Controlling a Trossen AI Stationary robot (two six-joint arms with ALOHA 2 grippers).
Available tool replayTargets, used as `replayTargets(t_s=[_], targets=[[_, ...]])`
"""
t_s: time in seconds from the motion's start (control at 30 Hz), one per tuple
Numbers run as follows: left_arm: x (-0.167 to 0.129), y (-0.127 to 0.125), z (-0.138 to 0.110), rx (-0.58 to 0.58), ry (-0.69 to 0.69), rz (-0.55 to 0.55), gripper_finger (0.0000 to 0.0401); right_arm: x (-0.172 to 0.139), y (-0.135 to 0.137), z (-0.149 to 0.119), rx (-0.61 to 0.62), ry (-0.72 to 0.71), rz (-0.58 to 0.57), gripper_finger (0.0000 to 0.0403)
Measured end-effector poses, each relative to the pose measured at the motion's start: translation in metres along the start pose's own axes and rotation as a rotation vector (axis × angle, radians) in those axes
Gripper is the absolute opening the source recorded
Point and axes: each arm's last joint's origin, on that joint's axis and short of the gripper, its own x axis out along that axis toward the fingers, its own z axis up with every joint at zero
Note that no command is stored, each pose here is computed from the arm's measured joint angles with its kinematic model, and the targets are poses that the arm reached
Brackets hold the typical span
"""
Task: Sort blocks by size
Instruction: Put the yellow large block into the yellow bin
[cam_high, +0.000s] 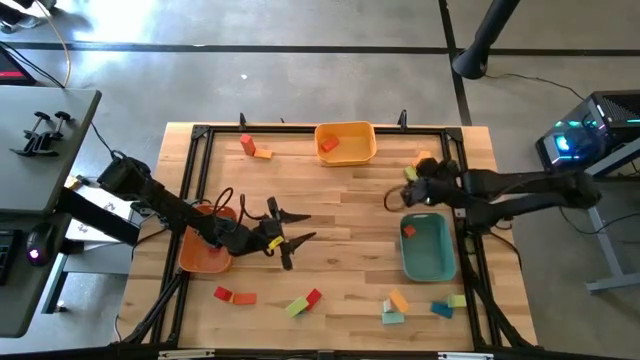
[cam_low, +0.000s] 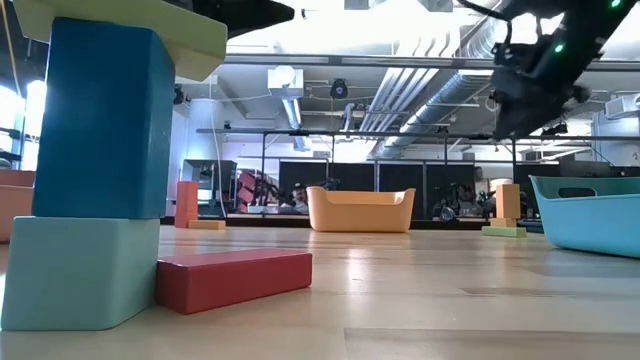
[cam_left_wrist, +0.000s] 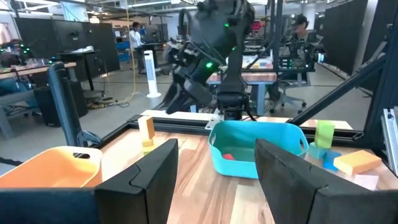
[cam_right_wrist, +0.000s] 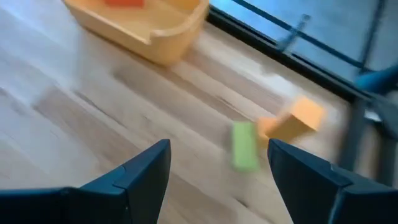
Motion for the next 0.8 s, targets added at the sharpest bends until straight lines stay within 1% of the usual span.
replayTargets(t_s=[0.07,0.1,0.3,0.4,0.47,0.57,0.6,0.7,0.8], targets=[[0.001,0.001,0.000,0.000,0.000,0.005,0.0197,0.011,-0.004,0.002,0.016,-0.027,0.010,0.0265],[0.001,0.002,0.000,0.000,0.000,0.008,0.0197,0.016,-0.007,0.003,0.028,-0.031,-0.003,0.0265],[0.003,0.004,0.000,-0.002,0.001,0.019,0.0197,0.038,-0.027,0.015,0.120,-0.010,-0.133,0.0267],[0.003,0.004,0.000,-0.001,0.003,0.019,0.0197,0.047,-0.037,0.019,0.129,0.017,-0.181,0.0280],[0.003,0.004,-0.001,0.004,0.008,0.019,0.0197,0.053,-0.042,0.022,0.145,0.035,-0.180,0.0293],[0.004,0.006,-0.001,0.004,0.006,0.024,0.0197,0.062,-0.048,0.027,0.202,0.061,-0.128,0.0309],[0.005,0.006,-0.001,0.002,0.004,0.028,0.0197,0.065,-0.050,0.029,0.213,0.060,-0.133,0.0313],[0.007,0.009,-0.001,0.001,0.003,0.032,0.0197,0.074,-0.055,0.028,0.239,0.076,-0.225,0.0318],[0.008,0.009,-0.001,0.000,0.001,-0.001,0.0197,0.083,-0.057,0.028,0.259,0.100,-0.255,0.0319]])
